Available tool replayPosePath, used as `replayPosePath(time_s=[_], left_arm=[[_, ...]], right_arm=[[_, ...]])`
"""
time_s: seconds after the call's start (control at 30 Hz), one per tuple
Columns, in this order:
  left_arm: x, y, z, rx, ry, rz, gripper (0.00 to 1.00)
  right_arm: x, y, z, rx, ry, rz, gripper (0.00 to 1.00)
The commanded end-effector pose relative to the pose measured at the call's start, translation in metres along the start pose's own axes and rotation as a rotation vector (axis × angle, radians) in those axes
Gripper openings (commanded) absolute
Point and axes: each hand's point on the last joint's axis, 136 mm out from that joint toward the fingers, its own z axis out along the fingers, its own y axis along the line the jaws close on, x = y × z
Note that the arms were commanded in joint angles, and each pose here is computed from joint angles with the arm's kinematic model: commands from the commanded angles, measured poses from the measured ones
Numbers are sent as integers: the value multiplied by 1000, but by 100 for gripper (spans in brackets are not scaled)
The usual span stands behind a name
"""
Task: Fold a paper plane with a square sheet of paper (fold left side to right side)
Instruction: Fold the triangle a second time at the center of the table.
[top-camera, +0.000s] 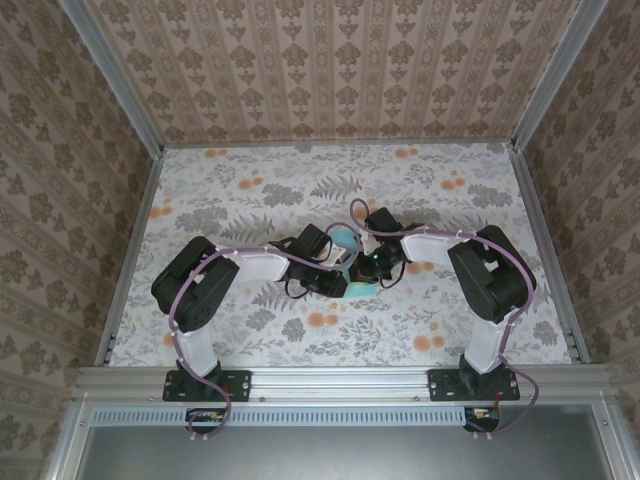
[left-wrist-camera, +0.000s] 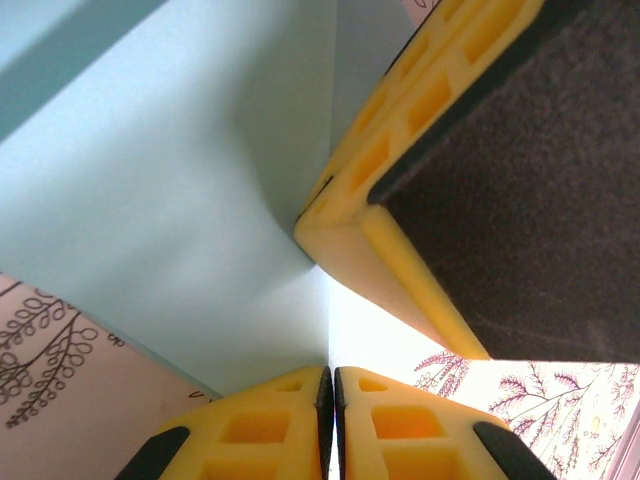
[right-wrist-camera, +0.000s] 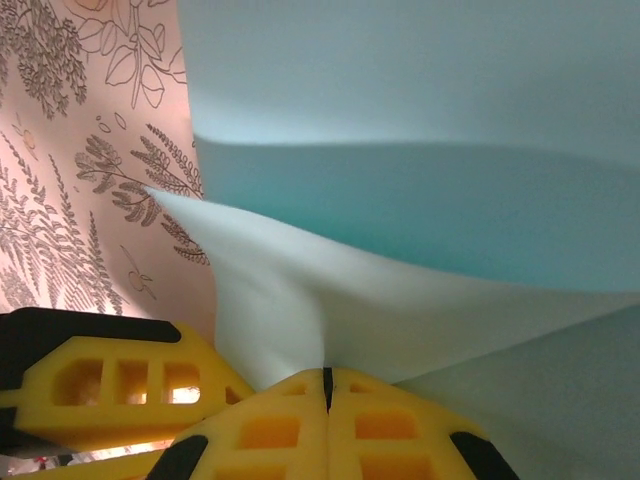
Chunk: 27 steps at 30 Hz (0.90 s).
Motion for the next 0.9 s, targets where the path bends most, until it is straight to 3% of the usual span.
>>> replayPosePath(time_s=[0.0,0.87], left_arm=[[33,21,5,-87,106,-31,14],[39,24,6,-98,114,-38,13]], right_arm=[[-1,-19,2,89,16,-1,0],[-42,-56,-23,170,-54,26,0]])
